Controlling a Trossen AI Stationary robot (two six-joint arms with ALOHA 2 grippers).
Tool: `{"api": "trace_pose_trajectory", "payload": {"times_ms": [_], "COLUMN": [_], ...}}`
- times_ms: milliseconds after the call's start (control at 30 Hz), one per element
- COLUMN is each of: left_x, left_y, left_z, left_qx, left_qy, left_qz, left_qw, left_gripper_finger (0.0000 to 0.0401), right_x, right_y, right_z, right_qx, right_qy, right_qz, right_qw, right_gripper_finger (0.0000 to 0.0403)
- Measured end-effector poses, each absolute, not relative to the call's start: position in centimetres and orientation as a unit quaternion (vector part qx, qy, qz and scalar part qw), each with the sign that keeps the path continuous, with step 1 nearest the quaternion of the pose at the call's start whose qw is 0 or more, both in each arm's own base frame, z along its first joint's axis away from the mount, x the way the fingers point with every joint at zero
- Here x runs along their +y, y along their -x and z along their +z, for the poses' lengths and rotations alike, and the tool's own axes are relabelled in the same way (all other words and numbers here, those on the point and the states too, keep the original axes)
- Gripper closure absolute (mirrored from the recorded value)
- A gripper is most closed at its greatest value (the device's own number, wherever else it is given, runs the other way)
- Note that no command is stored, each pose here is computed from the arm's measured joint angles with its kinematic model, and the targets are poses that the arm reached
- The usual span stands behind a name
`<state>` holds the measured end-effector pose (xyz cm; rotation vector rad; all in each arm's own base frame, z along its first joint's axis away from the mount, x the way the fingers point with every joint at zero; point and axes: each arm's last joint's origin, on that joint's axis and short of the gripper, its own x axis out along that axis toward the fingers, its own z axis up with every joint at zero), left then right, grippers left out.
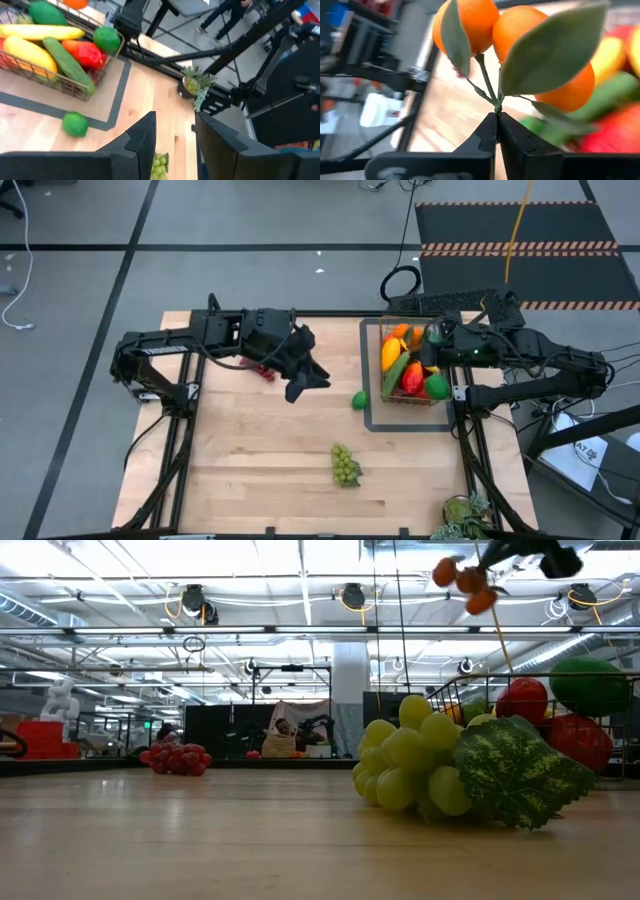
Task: Build produce basket
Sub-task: Put the tangerine into the wire basket, then put the green lime into the wire basket
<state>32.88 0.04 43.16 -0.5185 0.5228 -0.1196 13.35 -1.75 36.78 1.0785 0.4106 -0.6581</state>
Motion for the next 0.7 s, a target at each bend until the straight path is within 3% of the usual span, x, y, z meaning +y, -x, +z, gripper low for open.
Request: {"api": "trace_pose_trajectory", "payload": {"times_ms": [367, 700], "left_x": [-2.6, -2.6], "left_y": [-32.2, -32.2], "left_z": [42.3, 42.1], "left_qx": [0.316, 0.321], "left_qy": [0.211, 0.197], "left_qz": [-0.125, -0.123], "left_qw": [0.916, 0.918], "left_gripper_finger": [0.0261, 0.0261], "right_x": [-1.8, -1.8], "right_y": [-11.6, -10.8], "right_z": [35.1, 32.6], "right_qx": [0.249, 0.295], "right_qy": [-0.508, -0.519], "right_qz": [-0.403, -0.459], "right_qw": [0.719, 0.658], "right_gripper_finger": [0.039, 0.0347]}}
